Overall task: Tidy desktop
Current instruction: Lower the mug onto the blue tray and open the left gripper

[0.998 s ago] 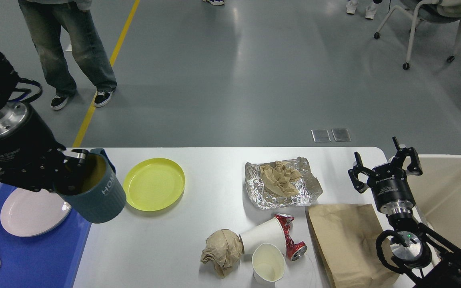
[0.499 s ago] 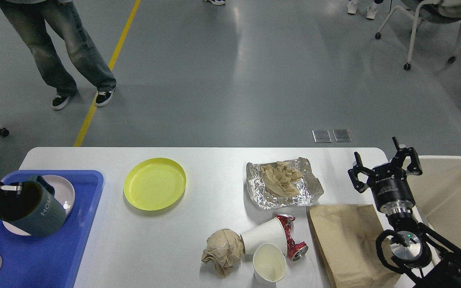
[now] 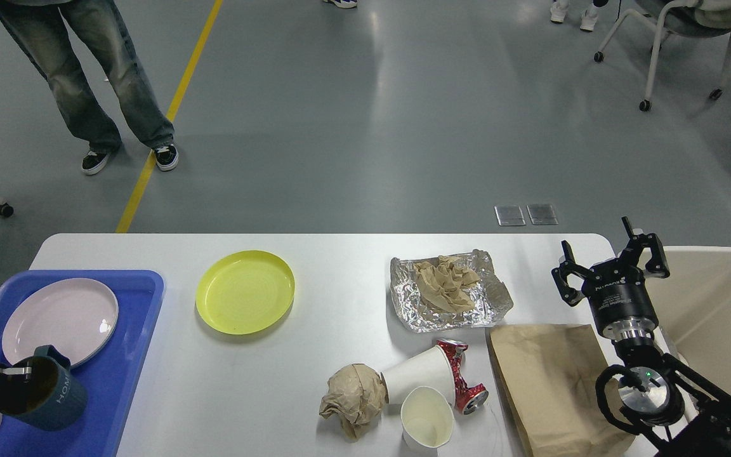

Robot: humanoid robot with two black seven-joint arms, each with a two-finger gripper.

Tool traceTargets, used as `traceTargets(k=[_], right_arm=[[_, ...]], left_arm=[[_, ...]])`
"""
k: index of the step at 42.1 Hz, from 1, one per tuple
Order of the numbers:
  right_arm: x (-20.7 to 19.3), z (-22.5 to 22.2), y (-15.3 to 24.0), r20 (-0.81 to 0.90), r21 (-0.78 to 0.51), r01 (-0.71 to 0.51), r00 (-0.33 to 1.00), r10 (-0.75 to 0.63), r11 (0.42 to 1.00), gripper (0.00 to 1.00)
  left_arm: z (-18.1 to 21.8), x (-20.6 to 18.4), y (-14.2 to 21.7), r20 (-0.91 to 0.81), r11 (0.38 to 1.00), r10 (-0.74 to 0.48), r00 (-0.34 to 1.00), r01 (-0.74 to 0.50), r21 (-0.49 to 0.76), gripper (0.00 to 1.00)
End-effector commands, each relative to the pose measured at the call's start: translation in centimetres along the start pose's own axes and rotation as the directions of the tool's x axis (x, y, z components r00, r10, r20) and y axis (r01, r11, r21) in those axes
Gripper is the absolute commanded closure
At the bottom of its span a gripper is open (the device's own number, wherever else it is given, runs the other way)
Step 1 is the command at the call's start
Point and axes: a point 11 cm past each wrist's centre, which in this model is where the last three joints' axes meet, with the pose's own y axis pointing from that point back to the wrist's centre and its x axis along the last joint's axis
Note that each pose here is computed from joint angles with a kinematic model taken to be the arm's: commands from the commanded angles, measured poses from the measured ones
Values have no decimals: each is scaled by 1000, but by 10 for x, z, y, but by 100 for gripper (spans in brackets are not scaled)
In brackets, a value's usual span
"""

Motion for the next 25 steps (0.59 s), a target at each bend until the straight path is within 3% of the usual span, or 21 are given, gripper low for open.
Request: traceTargets(k=[1, 22, 25], right_arm=[[0, 0, 0, 0, -1, 0, 1000, 0, 1000, 0], [0, 0, 0, 0, 1, 0, 1000, 0, 1000, 0], [0, 0, 0, 0, 1, 0, 1000, 0, 1000, 0]], left_arm=[[-1, -7, -10, 30, 1000, -11, 999, 11, 5, 98], [1, -17, -16, 37, 999, -43, 998, 43, 2, 97], [1, -16, -15, 30, 999, -37, 999, 37, -1, 91]])
